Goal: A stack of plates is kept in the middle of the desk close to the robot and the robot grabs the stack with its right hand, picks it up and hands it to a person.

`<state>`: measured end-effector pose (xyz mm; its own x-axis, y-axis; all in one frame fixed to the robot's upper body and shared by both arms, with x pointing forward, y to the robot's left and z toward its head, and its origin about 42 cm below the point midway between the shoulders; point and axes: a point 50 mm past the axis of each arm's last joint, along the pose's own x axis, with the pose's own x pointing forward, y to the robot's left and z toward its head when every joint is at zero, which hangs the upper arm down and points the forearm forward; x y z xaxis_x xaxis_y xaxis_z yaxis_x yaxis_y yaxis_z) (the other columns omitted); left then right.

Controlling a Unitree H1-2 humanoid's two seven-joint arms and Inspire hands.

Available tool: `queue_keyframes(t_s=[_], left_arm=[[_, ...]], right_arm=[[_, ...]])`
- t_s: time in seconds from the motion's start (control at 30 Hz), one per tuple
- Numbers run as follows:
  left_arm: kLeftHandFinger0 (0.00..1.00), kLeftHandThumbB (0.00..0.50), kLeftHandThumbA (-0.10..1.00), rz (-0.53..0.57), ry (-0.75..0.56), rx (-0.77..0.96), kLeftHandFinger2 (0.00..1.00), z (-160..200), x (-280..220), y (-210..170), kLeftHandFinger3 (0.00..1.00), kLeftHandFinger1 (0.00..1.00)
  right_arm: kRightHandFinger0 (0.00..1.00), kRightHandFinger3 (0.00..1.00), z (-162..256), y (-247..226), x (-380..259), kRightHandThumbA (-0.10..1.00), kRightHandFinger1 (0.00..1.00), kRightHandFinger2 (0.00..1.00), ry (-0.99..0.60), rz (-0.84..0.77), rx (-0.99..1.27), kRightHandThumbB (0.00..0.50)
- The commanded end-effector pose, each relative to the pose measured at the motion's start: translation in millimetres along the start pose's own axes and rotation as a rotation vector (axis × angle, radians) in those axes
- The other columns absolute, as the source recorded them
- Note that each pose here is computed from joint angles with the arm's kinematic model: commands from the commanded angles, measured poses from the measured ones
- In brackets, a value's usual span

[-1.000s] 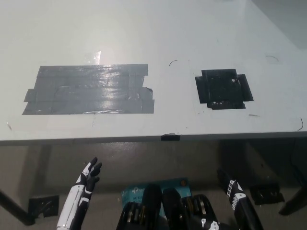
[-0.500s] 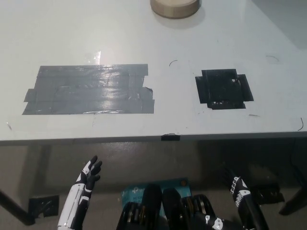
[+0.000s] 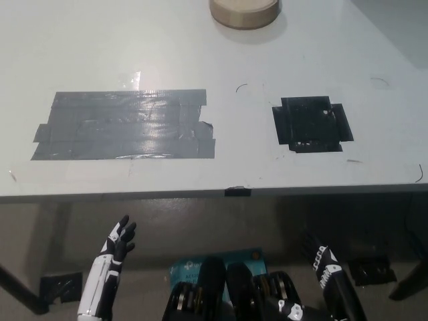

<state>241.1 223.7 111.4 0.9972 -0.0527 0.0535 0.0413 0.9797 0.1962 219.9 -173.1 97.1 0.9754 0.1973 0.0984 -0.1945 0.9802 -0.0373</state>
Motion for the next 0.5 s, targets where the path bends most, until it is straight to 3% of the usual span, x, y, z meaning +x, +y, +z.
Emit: queue_keyframes(t_s=[0.0, 0.23, 0.47], left_arm=[[1.00, 0.000, 1.00, 0.017, -0.043, -0.001, 1.00, 3.3, 0.8, 2.3, 1.00, 1.00], [1.00, 0.001, 1.00, 0.010, -0.044, 0.008, 1.00, 1.4, -3.7, 1.5, 1.00, 1.00], [1.00, 0.000, 1.00, -0.026, -0.021, 0.026, 1.00, 1.6, -8.6, -4.4, 1.00, 1.00]], right_arm=[[1.00, 1.00, 1.1, -3.6, 2.6, 1.00, 1.00, 1.00, -0.037, 0.025, -0.007, 0.258], [1.00, 1.00, -1.3, -3.1, 0.9, 1.00, 1.00, 1.00, -0.027, 0.034, -0.014, 0.228], [1.00, 1.00, -4.9, 0.5, 0.6, 1.00, 1.00, 1.00, -0.015, 0.054, -0.053, 0.255]])
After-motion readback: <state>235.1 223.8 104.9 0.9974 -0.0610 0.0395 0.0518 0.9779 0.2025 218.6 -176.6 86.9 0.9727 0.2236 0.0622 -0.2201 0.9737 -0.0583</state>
